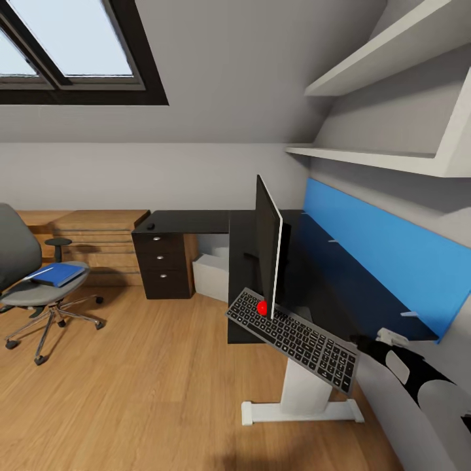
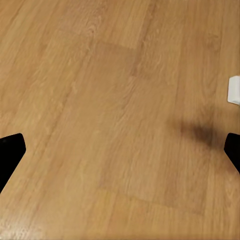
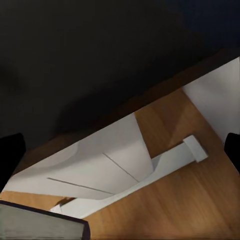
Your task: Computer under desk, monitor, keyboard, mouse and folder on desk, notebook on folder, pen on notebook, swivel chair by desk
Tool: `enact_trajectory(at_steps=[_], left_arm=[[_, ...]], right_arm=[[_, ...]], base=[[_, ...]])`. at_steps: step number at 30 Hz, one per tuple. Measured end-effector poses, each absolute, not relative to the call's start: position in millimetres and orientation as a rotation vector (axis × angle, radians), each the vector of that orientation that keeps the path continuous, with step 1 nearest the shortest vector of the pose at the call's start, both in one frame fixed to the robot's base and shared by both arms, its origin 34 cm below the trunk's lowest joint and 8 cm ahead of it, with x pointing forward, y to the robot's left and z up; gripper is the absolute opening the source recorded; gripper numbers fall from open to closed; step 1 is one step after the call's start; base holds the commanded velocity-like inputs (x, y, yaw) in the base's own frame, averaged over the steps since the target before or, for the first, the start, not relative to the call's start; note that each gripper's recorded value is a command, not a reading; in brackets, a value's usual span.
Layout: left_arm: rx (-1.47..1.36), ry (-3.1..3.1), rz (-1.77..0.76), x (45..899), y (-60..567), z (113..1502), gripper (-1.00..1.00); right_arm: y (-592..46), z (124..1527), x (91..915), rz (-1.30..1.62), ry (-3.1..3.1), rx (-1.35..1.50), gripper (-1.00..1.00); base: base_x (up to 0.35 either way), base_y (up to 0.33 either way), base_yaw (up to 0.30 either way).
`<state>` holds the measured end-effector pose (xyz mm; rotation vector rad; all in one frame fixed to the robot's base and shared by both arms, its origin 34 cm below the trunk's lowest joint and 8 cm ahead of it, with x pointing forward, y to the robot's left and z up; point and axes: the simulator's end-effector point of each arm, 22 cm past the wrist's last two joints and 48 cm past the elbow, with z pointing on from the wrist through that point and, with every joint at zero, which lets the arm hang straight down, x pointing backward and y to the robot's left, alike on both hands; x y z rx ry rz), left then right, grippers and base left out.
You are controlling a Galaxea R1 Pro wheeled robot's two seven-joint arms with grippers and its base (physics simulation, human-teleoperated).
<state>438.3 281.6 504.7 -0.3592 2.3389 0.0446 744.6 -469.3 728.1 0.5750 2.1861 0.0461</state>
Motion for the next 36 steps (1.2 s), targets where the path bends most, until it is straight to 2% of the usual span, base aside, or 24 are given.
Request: enact_trajectory(at_steps=[12, 23, 36], left_arm=[[-0.359, 2.337, 0.044, 438.9, 281.0, 505.0, 1.0], [-0.359, 2.337, 0.045, 438.8, 281.6, 505.1, 1.0], [-0.358, 2.336, 0.045, 439.1, 281.7, 505.2, 1.0]], right_arm=[[-468.2, 724.1, 741.5, 0.068, 2.192, 0.579, 1.0], [-471.3, 725.1, 741.2, 0.08, 2.181, 0.606, 1.0], [-471.7, 722.0, 738.4, 0.089, 2.184, 0.618, 1.0]], base=[[-0.002, -0.003, 0.0], [-0.112, -0.127, 0.0], [-0.019, -0.021, 0.0]])
